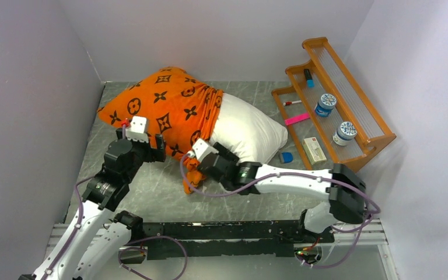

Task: Remove the pillowcase from the pillow
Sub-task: Remove the pillow from the pillowcase.

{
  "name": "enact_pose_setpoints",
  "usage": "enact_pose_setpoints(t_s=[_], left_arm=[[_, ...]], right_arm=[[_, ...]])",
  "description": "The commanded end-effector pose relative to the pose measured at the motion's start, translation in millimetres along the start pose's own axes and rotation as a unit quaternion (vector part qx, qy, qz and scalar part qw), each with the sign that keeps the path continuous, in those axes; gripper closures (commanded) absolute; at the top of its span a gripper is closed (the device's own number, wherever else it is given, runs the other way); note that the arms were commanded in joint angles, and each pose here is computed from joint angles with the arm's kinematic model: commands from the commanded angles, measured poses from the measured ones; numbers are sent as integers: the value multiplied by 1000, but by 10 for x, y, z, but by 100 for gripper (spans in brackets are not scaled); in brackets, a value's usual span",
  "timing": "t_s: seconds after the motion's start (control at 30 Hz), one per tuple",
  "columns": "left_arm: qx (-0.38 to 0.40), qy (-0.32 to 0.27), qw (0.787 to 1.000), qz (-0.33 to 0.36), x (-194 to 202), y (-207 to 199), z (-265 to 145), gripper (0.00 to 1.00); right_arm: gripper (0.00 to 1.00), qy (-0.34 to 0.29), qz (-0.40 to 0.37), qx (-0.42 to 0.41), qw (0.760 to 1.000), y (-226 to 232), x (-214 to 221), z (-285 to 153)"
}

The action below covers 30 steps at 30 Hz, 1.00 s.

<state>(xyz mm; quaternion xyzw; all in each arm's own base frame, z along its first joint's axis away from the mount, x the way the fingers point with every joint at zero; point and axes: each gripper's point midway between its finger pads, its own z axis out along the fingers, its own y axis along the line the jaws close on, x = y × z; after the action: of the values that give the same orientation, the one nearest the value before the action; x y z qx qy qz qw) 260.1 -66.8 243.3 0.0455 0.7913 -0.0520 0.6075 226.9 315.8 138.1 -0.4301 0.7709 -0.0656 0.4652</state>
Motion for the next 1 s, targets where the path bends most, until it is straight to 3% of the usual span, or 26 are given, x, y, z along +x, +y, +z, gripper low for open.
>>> enact_pose_setpoints(t_s=[0.0, 0.07, 0.23, 0.43, 0.57, 0.8, 0.97], left_arm=[[128, 9, 992, 24, 41, -453, 60, 4], [167, 19, 985, 29, 79, -595, 64, 3], [221, 54, 974, 11, 198, -801, 44, 3], [253, 142, 954, -80, 371, -1021, -35, 9], [286, 143, 940, -119, 276, -1187, -124, 16], [296, 134, 938, -122, 223, -1467, -136, 16], [257, 124, 953, -102, 265, -1598, -28, 16]], right_arm=[[45, -16, 81, 5, 997, -405, 34, 57], [66, -32, 101, -6, 994, -453, -26, 41], [100, -65, 126, -26, 989, -507, -200, -3], [100, -101, 142, -46, 984, -556, -384, -69], [100, -113, 145, -61, 981, -509, -423, -61], [100, -120, 151, -85, 978, -396, -435, -45], [100, -125, 155, -93, 975, -373, -437, -64]])
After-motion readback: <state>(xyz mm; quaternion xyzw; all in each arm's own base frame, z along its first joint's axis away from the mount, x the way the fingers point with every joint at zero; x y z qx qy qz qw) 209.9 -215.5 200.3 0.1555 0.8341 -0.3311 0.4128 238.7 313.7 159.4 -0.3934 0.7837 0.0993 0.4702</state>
